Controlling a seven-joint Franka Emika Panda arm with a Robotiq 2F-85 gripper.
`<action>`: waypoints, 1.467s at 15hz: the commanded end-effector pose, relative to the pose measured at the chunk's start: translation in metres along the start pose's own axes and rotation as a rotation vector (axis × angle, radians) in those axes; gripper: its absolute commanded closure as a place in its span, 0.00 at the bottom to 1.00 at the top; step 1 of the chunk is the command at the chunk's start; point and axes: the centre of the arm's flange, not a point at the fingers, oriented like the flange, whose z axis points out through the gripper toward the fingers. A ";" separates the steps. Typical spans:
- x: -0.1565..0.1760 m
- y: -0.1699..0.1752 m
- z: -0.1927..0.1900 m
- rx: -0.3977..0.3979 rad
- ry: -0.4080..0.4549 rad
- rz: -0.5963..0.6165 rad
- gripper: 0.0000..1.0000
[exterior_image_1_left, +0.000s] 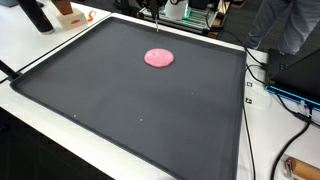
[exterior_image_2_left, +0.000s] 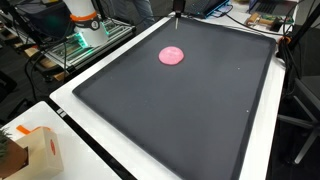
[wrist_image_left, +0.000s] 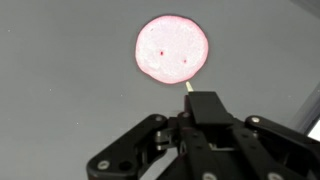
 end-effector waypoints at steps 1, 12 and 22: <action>0.018 -0.018 -0.012 -0.059 -0.016 -0.037 0.97; 0.084 -0.143 -0.014 -0.447 -0.150 -0.025 0.97; 0.112 -0.200 0.066 -0.676 -0.271 0.139 0.97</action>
